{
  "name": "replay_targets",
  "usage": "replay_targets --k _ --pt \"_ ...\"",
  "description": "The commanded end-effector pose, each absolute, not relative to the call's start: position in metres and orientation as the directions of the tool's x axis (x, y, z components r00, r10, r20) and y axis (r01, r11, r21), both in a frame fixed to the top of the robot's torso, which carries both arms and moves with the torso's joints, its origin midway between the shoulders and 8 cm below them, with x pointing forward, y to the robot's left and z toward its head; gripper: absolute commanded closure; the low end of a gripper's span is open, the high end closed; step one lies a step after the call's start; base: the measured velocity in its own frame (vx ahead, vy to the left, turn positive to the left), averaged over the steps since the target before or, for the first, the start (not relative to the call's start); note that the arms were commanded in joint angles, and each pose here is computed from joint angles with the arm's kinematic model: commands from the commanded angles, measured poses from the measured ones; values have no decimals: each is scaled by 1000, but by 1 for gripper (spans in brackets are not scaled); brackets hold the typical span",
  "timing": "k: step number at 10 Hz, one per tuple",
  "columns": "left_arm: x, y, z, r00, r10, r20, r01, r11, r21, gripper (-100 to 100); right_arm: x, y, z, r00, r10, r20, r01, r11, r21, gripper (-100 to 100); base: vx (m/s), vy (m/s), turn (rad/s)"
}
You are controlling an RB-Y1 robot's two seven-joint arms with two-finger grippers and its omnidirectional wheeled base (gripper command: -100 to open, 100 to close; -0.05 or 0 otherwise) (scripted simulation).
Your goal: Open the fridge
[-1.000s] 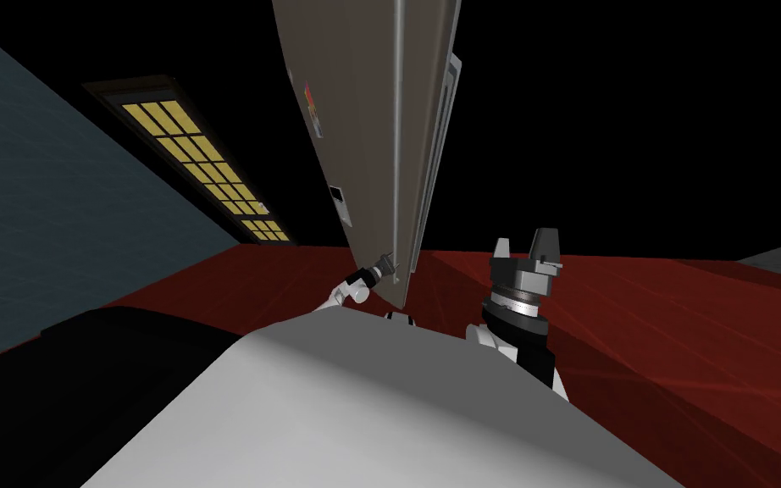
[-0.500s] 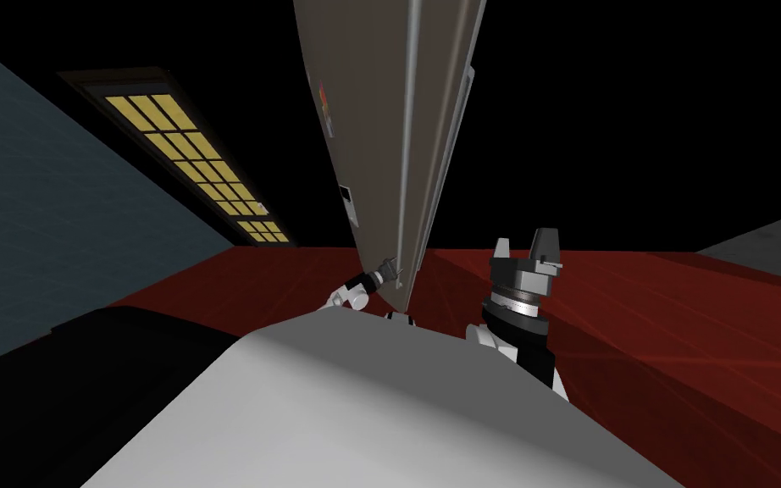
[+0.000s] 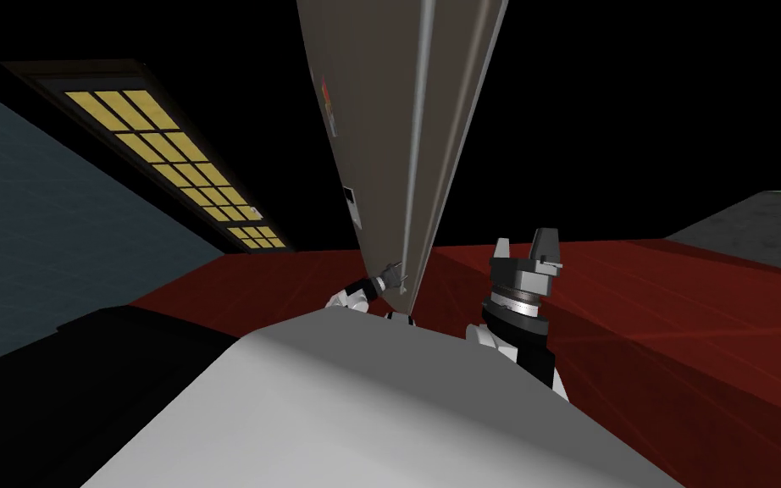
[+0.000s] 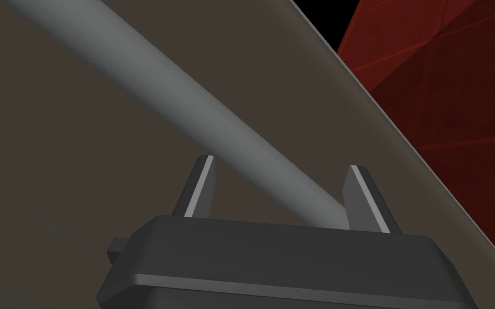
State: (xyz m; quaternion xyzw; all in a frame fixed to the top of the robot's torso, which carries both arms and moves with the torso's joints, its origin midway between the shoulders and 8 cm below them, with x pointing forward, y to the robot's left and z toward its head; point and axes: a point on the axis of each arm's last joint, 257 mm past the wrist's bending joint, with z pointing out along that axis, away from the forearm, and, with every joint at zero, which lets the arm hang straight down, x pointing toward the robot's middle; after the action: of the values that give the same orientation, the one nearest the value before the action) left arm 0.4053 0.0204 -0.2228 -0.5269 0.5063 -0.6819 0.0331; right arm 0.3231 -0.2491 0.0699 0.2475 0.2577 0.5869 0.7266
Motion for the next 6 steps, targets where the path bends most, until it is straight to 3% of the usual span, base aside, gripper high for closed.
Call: replay_targets --k 1,5,6 --pt "391 14 -221 -472 -570 672 -494 -461 -737 100 323 -249 70 178 980 -84 -725 189 662 0 -74 252 -79" --pt "358 -5 -220 -513 -531 674 -526 -426 -736 100 323 -249 70 178 980 -84 -725 189 662 0 -59 289 -111" --pt "391 -1 -209 -508 -551 662 -479 -458 -749 -100 323 -249 70 178 980 -84 -725 189 662 0 -139 201 -296"
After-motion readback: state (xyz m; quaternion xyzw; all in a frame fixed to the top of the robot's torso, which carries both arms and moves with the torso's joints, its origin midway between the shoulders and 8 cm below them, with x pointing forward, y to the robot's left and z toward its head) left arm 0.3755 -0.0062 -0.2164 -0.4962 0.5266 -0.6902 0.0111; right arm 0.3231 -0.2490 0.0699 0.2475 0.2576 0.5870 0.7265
